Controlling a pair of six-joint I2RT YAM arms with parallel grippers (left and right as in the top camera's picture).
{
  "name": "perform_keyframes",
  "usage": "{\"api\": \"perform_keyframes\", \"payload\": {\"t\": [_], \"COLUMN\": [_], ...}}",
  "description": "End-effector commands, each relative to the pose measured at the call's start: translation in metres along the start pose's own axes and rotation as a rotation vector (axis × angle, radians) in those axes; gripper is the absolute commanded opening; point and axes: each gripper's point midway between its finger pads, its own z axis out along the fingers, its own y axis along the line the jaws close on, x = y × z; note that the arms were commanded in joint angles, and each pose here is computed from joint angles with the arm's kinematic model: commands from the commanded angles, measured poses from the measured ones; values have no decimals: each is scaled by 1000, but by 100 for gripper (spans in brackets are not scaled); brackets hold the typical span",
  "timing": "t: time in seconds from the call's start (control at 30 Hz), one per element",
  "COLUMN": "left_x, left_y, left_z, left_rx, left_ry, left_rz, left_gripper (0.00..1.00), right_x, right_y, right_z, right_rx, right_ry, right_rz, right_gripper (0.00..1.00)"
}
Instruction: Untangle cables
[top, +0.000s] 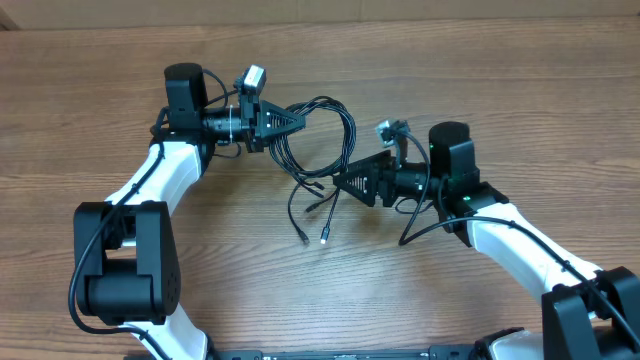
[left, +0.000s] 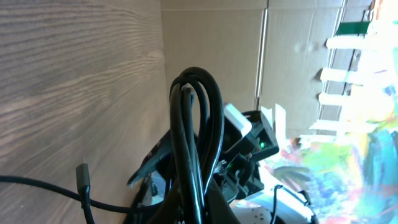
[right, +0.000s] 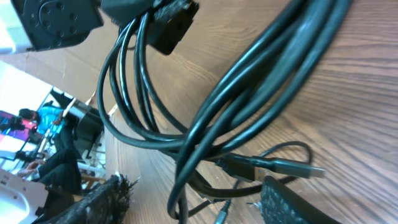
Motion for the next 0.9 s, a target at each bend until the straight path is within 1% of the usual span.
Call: {"api": "perform_keyframes", "payload": {"t": [0.0, 0.07, 0.1, 0.27, 0.33, 0.53, 0.6, 0.73, 0.87], "left_x": [3, 4, 4, 5, 5, 5, 5, 4, 5], "left_y": [-7, -8, -8, -8, -8, -8, -8, -8, -9], "left_z": [-3, -3, -2, -2, -2, -2, -2, -2, -2], "left_rx": [21, 23, 24, 25, 25, 25, 26, 26, 32], "left_ry": [25, 29, 30, 34, 33, 33, 33, 30, 31], "left_rz": [-62, -62, -61, -59, -59, -39, -20, 68, 248], "left_gripper": [4, 4, 4, 4, 4, 4, 4, 4, 4], "right_x": [-3, -2, -2, -6, -7, -6, -6, -6, -6], "right_y": [11, 13, 13, 15, 15, 15, 15, 15, 14], "right_z": [4, 6, 6, 6, 6, 6, 6, 6, 5], "right_rx": [-17, -16, -17, -23, -23, -23, -23, -24, -26], "right_ry": [-2, 1, 0, -15, -18, -14, -14, -13, -12], "right_rz": [-61, -64, -67, -86, -89, -71, -35, 55, 143], "right_gripper": [64, 62, 60, 36, 34, 23, 18, 8, 4]}}
